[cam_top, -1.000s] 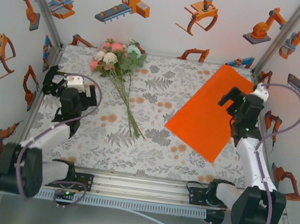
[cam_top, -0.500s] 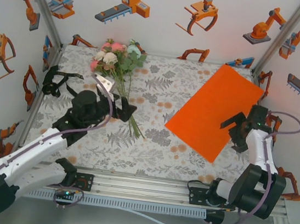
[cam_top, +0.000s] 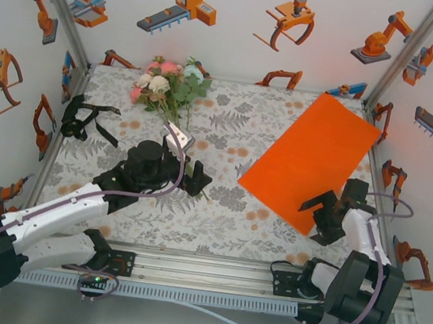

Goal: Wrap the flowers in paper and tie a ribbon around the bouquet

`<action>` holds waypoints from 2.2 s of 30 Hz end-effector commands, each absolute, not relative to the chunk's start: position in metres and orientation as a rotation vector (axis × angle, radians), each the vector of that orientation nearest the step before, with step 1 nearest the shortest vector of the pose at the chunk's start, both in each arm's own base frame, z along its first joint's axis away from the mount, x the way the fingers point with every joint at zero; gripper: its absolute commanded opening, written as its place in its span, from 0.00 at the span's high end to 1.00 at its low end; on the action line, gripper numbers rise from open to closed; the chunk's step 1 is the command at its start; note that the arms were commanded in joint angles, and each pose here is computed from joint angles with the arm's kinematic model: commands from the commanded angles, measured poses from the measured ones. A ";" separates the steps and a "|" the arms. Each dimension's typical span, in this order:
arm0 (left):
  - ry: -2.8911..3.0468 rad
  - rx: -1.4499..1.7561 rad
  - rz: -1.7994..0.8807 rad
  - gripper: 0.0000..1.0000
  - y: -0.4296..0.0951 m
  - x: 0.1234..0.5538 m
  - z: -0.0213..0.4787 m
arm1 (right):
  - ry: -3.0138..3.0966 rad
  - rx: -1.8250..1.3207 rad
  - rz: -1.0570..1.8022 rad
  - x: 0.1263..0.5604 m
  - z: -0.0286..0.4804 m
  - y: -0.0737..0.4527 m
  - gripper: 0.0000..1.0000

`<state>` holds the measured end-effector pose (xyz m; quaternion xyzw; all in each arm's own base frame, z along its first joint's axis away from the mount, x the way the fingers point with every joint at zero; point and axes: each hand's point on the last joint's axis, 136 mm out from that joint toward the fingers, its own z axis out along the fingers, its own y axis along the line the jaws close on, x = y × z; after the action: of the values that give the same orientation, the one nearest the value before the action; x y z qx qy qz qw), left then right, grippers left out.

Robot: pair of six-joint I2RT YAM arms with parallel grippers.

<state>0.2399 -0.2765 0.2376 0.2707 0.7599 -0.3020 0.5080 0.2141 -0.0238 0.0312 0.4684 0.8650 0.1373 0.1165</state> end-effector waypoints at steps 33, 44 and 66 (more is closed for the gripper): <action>1.925 0.611 -0.576 0.03 -0.280 0.263 0.222 | 2.445 1.336 0.348 0.216 0.054 -0.028 0.56; 1.925 0.614 -0.572 0.03 -0.280 0.262 0.219 | 2.508 1.390 0.396 0.205 0.026 -0.017 0.55; 1.943 0.608 -0.569 0.03 -0.284 0.265 0.213 | 2.399 1.456 0.483 0.214 0.029 -0.012 0.82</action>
<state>0.2614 -0.2794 0.2005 0.2590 0.8061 -0.2282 0.4806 0.2148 -0.0116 0.0290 0.4994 0.8376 0.1687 0.1434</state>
